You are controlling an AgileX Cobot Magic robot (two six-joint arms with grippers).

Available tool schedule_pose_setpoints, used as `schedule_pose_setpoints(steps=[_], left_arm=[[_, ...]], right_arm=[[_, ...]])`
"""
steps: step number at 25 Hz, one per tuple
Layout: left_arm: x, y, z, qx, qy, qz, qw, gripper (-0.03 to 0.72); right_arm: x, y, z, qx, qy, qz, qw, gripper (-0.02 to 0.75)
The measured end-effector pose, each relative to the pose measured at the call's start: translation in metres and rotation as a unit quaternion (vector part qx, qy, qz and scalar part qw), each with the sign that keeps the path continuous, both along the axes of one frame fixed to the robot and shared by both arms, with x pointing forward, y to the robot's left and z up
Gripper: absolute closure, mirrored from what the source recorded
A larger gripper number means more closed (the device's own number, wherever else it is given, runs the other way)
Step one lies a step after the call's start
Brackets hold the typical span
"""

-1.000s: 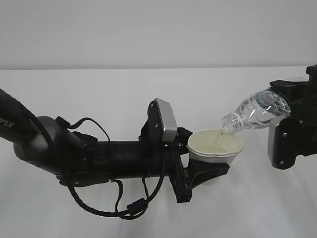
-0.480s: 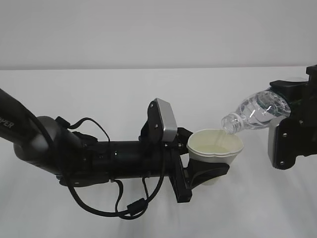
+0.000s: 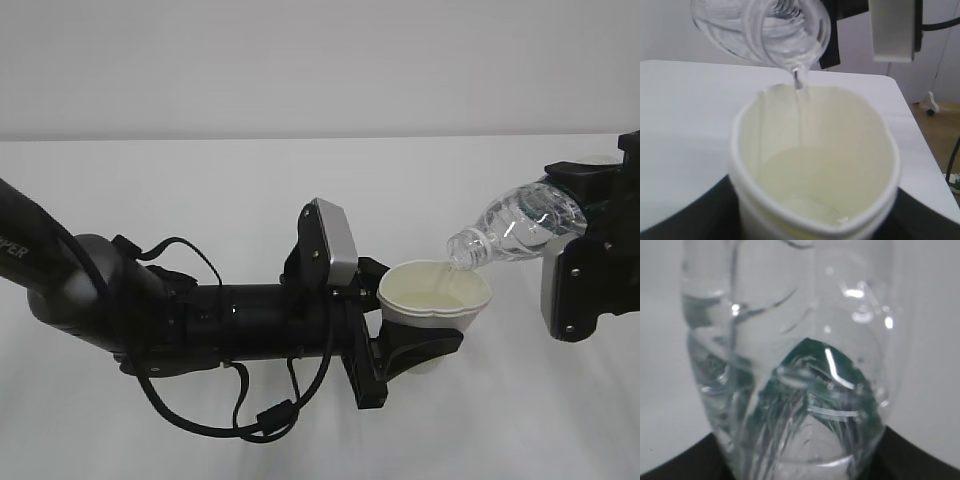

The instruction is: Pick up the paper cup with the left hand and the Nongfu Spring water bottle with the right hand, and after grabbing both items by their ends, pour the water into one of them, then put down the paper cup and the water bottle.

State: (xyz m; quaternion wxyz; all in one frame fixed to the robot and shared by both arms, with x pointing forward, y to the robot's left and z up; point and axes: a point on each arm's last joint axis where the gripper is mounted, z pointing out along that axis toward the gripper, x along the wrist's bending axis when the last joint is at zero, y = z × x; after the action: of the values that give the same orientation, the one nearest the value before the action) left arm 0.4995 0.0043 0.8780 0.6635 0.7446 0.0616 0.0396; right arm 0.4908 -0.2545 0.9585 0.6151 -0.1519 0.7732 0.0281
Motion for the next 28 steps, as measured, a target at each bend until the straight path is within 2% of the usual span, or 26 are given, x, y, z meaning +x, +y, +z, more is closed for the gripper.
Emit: schedule_pose_setpoints(steps=[28], left_arm=[[0.0,0.0,0.0,0.0,0.0,0.0,1.0,0.26]], right_arm=[[0.0005,-0.0001,-0.0005,-0.013,0.003,0.002,1.0,0.363]])
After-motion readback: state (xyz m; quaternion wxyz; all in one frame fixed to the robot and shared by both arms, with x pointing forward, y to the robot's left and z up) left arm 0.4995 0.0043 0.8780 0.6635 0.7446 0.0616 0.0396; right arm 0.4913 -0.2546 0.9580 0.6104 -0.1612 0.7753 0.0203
